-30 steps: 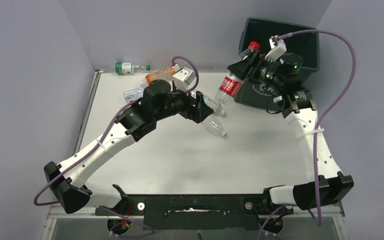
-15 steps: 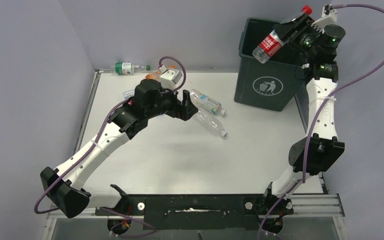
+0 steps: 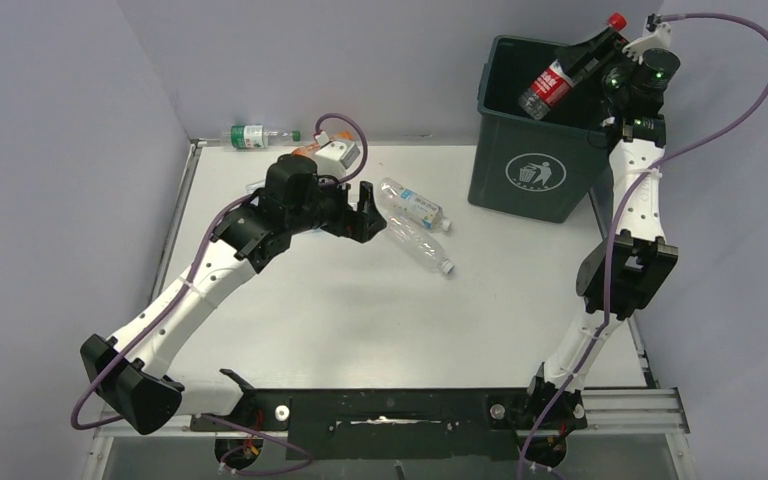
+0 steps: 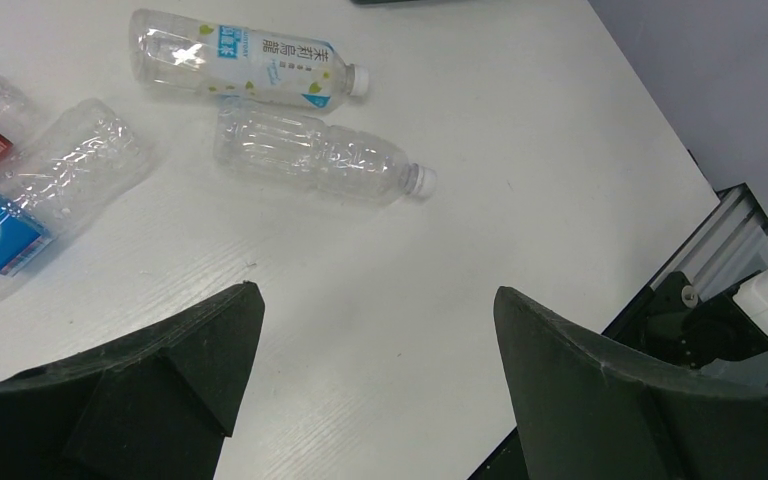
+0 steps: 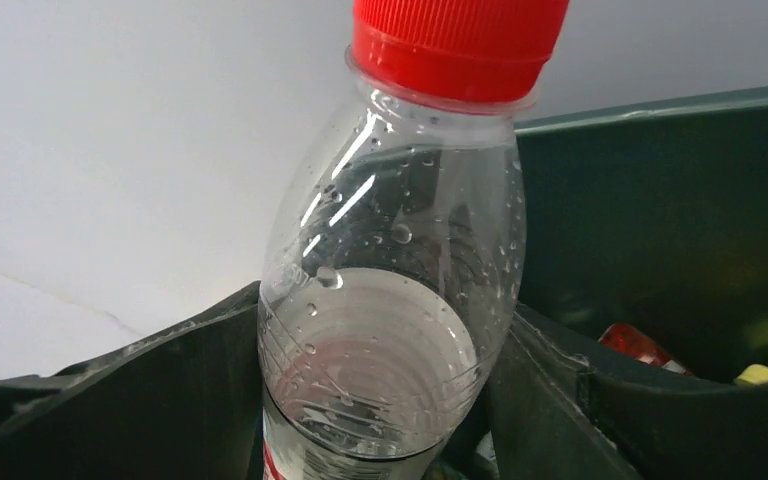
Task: Put the plastic bottles in the bin
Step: Place the plastic bottle in the trash bin.
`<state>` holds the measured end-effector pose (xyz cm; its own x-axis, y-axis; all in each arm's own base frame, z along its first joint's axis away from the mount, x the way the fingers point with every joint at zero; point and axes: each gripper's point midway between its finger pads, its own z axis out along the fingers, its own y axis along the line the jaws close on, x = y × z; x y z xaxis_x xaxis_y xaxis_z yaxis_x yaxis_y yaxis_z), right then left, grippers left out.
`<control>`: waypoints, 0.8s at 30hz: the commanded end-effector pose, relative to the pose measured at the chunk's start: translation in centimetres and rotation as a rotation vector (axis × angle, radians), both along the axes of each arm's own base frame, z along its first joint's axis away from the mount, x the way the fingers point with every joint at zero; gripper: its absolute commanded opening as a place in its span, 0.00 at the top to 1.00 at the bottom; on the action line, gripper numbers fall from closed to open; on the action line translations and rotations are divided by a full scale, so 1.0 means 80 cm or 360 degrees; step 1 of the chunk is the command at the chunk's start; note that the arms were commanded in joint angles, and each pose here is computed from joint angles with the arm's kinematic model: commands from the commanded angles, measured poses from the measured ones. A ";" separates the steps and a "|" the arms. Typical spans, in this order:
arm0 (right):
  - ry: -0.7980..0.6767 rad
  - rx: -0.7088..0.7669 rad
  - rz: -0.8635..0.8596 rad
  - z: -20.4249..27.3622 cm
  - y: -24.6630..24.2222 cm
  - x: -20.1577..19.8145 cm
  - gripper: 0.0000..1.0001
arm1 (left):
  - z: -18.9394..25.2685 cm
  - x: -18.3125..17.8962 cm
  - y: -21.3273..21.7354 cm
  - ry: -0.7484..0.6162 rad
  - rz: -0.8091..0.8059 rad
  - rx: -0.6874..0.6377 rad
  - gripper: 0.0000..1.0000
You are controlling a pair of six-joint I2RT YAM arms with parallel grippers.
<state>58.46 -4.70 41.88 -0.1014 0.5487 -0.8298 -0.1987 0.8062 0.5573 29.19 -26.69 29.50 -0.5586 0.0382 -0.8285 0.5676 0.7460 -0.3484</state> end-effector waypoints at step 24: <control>-0.0003 -0.0635 0.0045 0.089 0.117 -0.174 0.08 | 0.005 -0.011 0.030 0.0018 0.0204 -0.0090 0.13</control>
<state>48.25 2.52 48.69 -0.0903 0.2775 -0.9565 -0.2152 0.9323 0.2908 27.71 -24.44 27.15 -0.6138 0.0094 -0.7894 0.4806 0.7978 -0.3641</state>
